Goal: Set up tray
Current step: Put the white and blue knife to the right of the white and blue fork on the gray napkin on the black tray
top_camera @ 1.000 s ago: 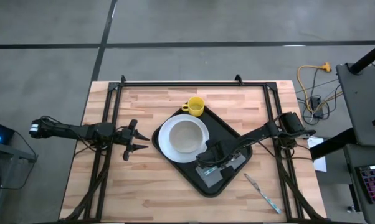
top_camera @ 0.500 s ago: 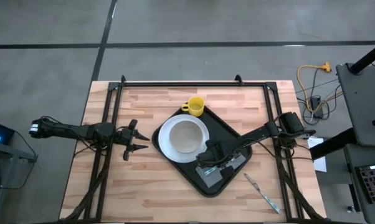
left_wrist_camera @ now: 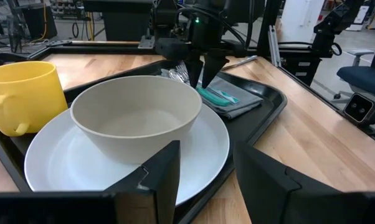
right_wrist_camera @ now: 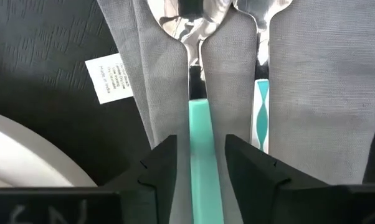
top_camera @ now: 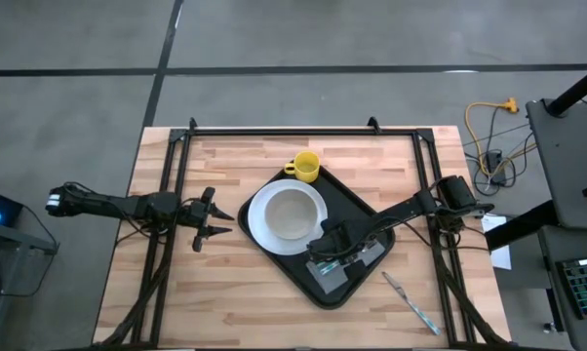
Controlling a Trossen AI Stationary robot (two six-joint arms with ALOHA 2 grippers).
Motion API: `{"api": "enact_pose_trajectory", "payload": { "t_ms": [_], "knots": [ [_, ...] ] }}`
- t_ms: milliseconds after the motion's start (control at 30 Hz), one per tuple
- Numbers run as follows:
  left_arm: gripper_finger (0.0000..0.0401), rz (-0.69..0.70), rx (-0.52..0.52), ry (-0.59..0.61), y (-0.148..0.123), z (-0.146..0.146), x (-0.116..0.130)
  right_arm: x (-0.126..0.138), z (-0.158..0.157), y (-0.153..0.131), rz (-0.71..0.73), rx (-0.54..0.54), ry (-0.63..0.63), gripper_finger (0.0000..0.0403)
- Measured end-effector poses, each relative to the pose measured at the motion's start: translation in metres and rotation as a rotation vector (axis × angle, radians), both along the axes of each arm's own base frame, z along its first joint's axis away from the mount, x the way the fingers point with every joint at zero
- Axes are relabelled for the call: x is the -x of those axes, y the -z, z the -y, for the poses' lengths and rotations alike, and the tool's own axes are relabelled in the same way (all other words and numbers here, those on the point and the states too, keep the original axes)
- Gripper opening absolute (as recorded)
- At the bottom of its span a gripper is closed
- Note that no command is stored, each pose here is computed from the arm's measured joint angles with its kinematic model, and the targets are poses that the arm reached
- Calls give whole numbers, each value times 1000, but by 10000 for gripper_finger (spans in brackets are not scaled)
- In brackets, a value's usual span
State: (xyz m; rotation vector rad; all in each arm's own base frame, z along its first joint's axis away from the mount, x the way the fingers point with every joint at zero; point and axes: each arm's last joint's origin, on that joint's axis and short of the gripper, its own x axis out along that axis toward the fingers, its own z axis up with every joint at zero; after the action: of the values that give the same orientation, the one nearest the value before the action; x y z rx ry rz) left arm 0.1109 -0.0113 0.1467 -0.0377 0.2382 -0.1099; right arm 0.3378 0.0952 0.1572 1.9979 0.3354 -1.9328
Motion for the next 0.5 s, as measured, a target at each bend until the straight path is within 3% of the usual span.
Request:
{"api": "enact_pose_trajectory", "payload": {
  "t_ms": [233, 500],
  "knots": [
    [136, 0, 0, 0, 0, 0, 0, 1, -1, -10, 36, -7, -64, 150],
    [136, 0, 0, 0, 0, 0, 0, 10, 1, -32, 46, 6, -279, 156]
  ]
}}
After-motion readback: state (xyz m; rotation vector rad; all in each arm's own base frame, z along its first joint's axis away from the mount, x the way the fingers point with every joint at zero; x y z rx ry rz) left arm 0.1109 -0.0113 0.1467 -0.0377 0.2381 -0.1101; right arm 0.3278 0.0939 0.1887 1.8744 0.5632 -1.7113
